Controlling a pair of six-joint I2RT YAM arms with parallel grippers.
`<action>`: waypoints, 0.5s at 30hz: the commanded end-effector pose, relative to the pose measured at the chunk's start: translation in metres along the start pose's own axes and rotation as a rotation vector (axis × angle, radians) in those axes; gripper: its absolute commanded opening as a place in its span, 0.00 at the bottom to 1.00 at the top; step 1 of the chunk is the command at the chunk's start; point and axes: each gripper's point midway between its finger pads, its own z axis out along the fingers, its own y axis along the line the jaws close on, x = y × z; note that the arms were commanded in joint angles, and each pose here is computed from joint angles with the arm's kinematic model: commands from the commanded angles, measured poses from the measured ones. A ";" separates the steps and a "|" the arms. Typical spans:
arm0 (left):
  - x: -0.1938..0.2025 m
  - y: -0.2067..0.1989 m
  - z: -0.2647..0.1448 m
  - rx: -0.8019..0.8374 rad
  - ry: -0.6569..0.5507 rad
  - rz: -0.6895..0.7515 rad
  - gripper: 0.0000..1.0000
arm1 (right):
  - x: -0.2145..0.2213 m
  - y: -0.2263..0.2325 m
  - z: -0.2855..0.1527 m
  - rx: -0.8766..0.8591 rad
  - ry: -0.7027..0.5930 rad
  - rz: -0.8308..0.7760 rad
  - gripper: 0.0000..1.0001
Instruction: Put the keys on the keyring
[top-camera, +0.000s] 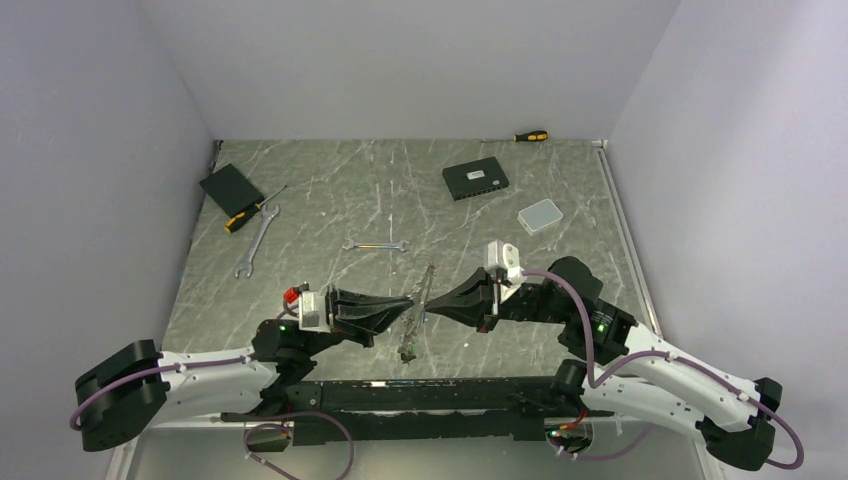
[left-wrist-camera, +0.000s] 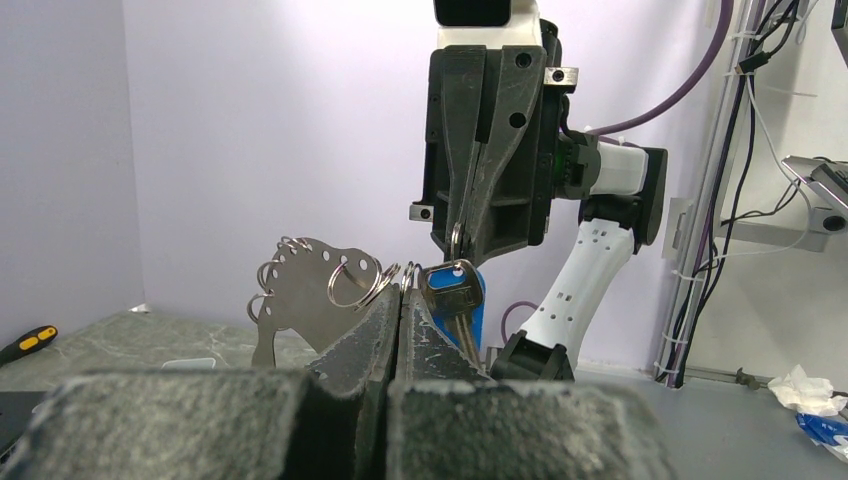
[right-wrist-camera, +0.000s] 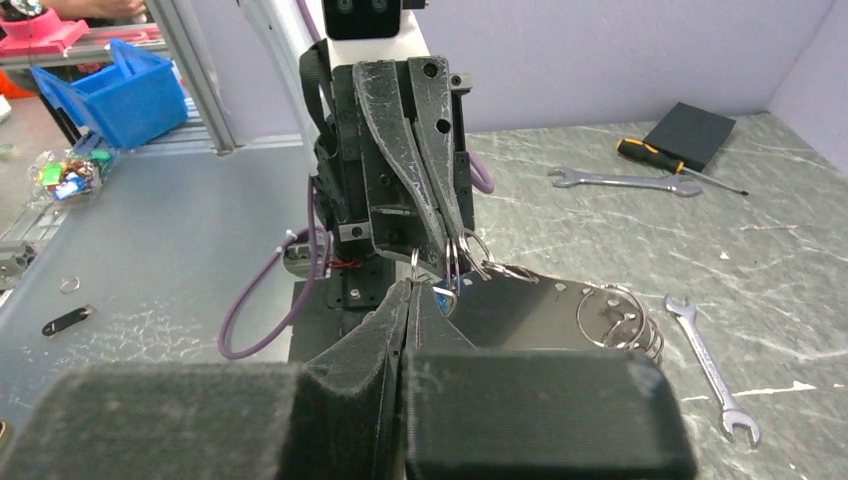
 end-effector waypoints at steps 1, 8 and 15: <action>-0.031 -0.008 0.008 0.035 -0.109 0.013 0.00 | -0.020 0.005 0.002 -0.024 -0.068 -0.029 0.00; -0.039 -0.011 0.006 0.042 -0.130 0.018 0.00 | -0.004 -0.005 0.000 0.032 -0.023 -0.023 0.00; -0.039 -0.015 0.008 0.067 -0.128 0.011 0.00 | 0.018 -0.010 0.006 0.036 0.023 0.009 0.00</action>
